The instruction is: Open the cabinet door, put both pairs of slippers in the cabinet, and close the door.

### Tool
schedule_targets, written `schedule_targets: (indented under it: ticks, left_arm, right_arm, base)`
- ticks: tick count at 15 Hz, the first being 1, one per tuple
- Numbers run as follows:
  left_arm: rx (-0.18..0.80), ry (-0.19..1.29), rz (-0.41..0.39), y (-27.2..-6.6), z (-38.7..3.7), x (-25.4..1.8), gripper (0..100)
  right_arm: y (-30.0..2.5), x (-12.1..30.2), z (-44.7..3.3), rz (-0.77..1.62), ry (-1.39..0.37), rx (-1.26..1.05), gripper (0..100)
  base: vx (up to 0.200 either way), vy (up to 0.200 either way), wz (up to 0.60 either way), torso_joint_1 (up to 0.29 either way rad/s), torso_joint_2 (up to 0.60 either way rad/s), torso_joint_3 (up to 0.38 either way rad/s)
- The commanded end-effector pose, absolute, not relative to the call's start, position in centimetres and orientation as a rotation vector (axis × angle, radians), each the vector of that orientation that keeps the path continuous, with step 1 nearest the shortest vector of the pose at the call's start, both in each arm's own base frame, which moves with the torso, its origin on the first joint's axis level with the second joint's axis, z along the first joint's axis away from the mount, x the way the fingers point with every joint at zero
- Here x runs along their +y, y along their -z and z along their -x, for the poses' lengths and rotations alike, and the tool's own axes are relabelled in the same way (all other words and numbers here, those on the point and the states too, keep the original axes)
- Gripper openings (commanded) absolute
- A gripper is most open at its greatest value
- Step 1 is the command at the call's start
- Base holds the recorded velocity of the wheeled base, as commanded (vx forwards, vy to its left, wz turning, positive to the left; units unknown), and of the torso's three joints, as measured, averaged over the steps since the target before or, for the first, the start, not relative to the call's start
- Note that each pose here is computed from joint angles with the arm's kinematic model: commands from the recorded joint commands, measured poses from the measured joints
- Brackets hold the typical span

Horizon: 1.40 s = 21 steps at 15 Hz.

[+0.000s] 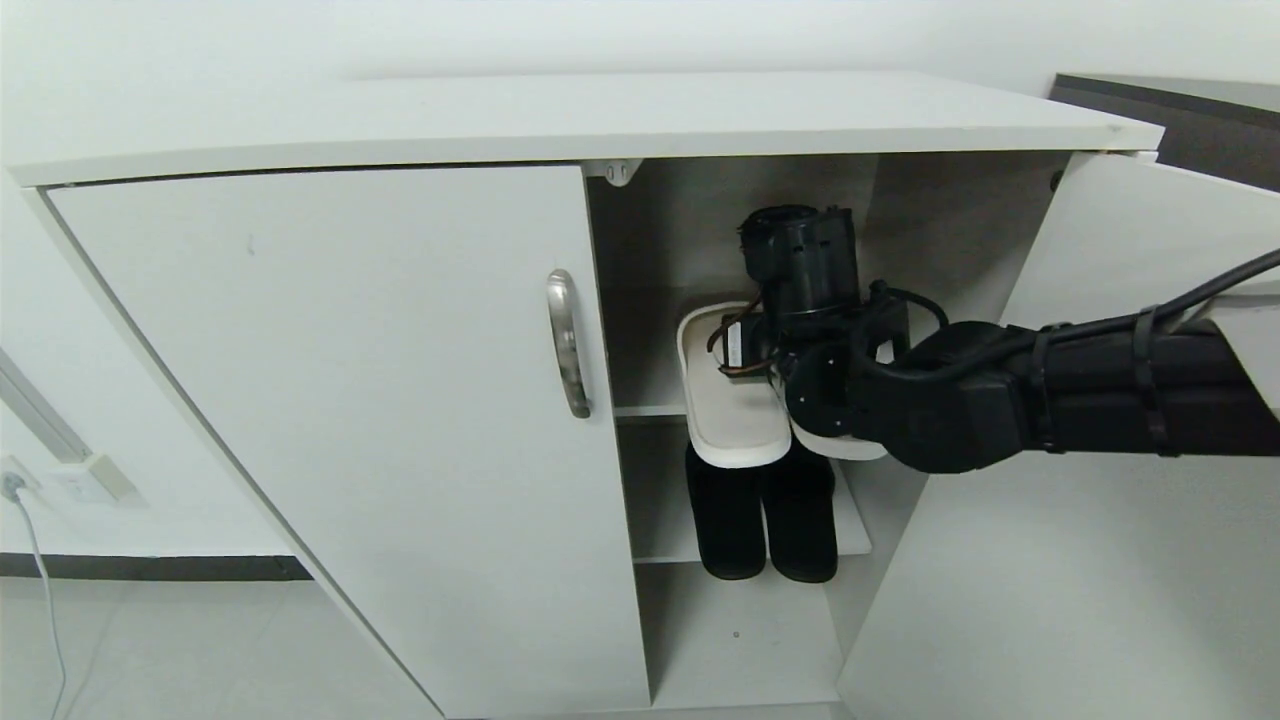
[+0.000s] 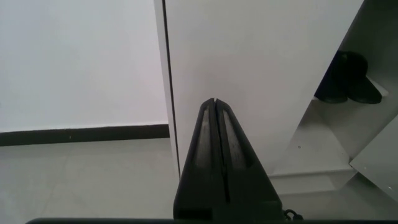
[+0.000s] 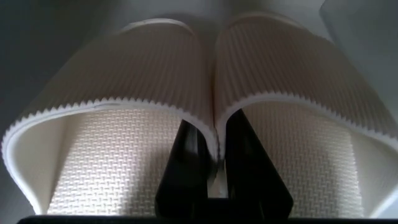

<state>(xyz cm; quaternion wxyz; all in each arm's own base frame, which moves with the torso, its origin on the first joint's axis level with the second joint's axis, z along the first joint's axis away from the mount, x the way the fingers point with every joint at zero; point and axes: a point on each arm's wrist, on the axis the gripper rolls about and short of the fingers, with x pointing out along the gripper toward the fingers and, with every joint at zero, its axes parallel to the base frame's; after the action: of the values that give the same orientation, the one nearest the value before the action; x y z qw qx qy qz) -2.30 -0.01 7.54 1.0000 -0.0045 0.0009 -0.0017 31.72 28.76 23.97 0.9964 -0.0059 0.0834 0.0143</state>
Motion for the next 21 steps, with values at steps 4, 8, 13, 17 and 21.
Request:
schedule_targets:
  ticks: [4, 8, 13, 17, 21]
  left_arm:
    - [0.003, 0.003, 0.009, -7.5, 2.3, 0.0, 0]
    - [0.003, 0.003, 0.009, -7.5, 2.3, 0.0, 0]
    - [0.003, 0.003, 0.009, -7.5, 2.3, 0.0, 0]
    - [0.003, 0.003, 0.009, -7.5, 2.3, 0.0, 0]
    - [0.003, 0.003, 0.009, -7.5, 2.3, 0.0, 0]
  right_arm:
    - [-24.0, 29.2, -35.0, -0.015, 0.009, 0.146, 0]
    - [-24.4, 29.2, -35.9, -0.035, -0.012, 0.131, 0]
    - [-24.0, 29.2, -36.3, -0.032, -0.005, 0.136, 100]
    - [-23.8, 29.1, -36.0, -0.019, -0.007, 0.163, 100]
    - [-24.9, 29.3, -33.7, -0.019, -0.032, 0.161, 100]
  base:
    - [0.000, 0.000, 0.00, 0.000, 0.00, 0.000]
    - [0.000, 0.000, 0.00, 0.000, 0.00, 0.000]
    - [0.000, 0.000, 0.00, 0.000, 0.00, 0.000]
    - [0.000, 0.000, 0.00, 0.000, 0.00, 0.000]
    - [0.000, 0.000, 0.00, 0.000, 0.00, 0.000]
